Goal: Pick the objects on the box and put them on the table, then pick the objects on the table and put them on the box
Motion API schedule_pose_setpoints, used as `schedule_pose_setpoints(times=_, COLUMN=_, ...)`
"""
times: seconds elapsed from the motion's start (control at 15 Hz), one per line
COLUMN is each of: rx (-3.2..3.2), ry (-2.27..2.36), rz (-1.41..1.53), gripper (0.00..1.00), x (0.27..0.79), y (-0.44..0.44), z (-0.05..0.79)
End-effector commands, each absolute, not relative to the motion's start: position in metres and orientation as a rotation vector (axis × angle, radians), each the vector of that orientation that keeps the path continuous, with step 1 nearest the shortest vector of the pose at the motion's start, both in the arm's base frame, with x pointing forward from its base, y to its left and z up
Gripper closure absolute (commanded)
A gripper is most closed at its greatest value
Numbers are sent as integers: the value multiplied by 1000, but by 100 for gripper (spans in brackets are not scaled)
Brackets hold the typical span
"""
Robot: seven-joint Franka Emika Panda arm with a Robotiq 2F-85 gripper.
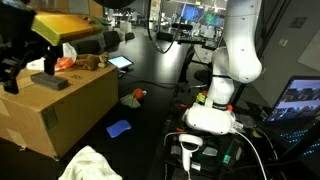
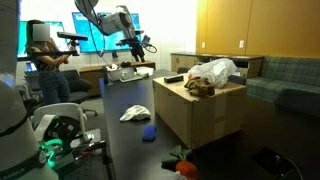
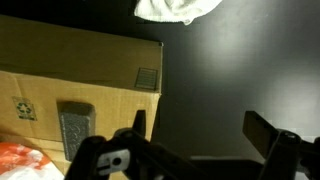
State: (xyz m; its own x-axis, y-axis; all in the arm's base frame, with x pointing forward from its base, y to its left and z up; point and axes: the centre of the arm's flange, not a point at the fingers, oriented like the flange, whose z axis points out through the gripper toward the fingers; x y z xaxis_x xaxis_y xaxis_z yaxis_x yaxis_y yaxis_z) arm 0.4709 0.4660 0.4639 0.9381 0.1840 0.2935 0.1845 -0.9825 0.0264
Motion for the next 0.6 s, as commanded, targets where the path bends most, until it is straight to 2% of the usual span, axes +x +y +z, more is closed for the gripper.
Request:
schedule_pose_setpoints(times=0.0, rx=-3103, ry=-233, rz=-454, gripper=0, x=504, y=506, z=471)
schedule_pose_setpoints(times=0.53, rx=-3167, ry=-89, rz=-396, gripper=0, x=535, y=509, z=449)
